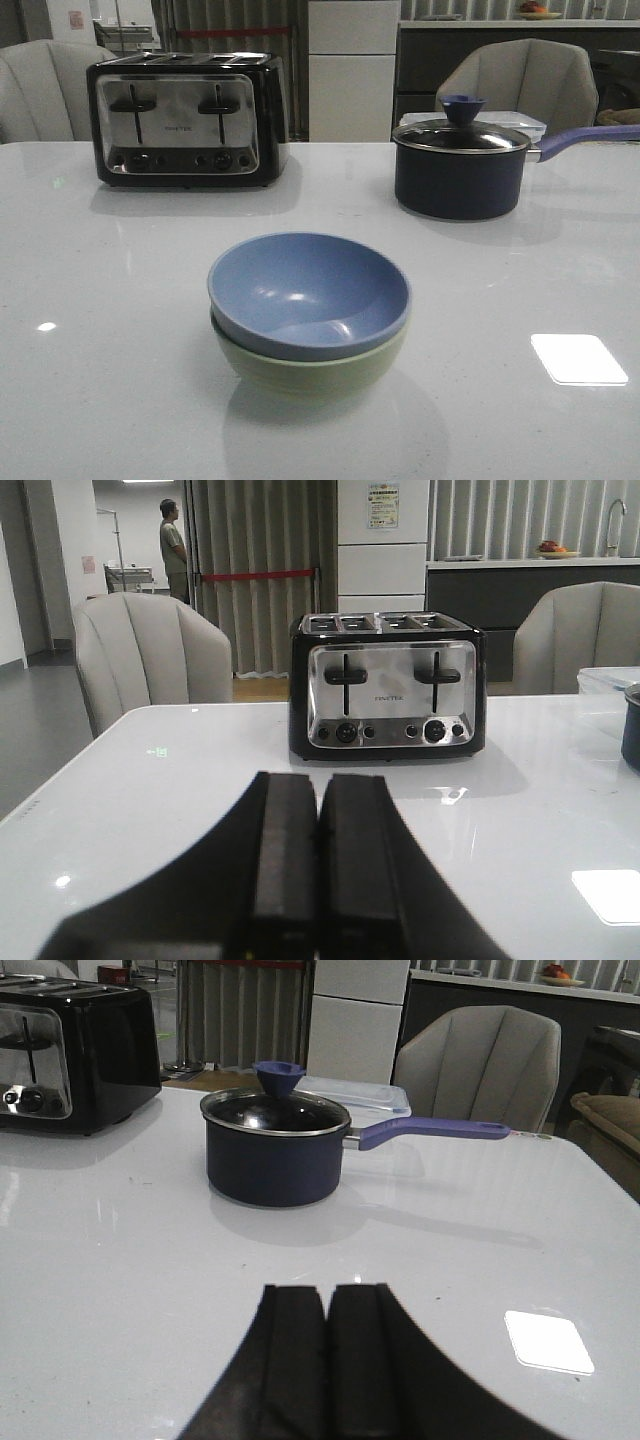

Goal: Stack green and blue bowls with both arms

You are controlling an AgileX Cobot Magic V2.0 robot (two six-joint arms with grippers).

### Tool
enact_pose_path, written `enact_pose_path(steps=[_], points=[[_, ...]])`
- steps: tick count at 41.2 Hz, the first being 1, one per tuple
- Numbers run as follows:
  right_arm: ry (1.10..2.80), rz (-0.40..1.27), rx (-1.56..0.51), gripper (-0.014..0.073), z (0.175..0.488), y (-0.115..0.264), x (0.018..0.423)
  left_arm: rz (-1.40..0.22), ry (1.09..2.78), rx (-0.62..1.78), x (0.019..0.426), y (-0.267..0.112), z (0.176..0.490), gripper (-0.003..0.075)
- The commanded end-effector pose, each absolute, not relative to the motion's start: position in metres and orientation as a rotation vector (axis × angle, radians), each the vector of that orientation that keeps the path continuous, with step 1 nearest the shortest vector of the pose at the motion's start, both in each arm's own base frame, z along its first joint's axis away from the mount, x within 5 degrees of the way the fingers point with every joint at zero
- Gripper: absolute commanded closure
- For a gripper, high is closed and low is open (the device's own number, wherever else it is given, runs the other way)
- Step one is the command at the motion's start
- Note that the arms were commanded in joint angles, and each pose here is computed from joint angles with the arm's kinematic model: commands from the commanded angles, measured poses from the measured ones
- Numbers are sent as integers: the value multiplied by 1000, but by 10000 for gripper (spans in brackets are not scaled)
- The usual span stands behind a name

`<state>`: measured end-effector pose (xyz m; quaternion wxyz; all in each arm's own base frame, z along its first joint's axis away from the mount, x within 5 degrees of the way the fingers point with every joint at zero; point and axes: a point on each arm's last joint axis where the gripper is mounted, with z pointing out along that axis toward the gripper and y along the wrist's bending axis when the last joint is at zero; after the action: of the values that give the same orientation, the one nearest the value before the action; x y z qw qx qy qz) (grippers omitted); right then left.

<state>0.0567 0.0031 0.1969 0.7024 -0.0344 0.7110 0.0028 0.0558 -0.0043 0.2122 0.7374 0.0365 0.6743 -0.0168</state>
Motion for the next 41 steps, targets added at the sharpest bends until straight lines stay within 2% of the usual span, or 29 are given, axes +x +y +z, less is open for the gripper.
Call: enact_pose_path(steps=[1,41], points=[[1447,-7,-68,538,209,2,55,-43,1375,58,53,-3,220,627],[1416,-13,-15,538,212,0,54,-43,1375,58,53,-3,220,627]])
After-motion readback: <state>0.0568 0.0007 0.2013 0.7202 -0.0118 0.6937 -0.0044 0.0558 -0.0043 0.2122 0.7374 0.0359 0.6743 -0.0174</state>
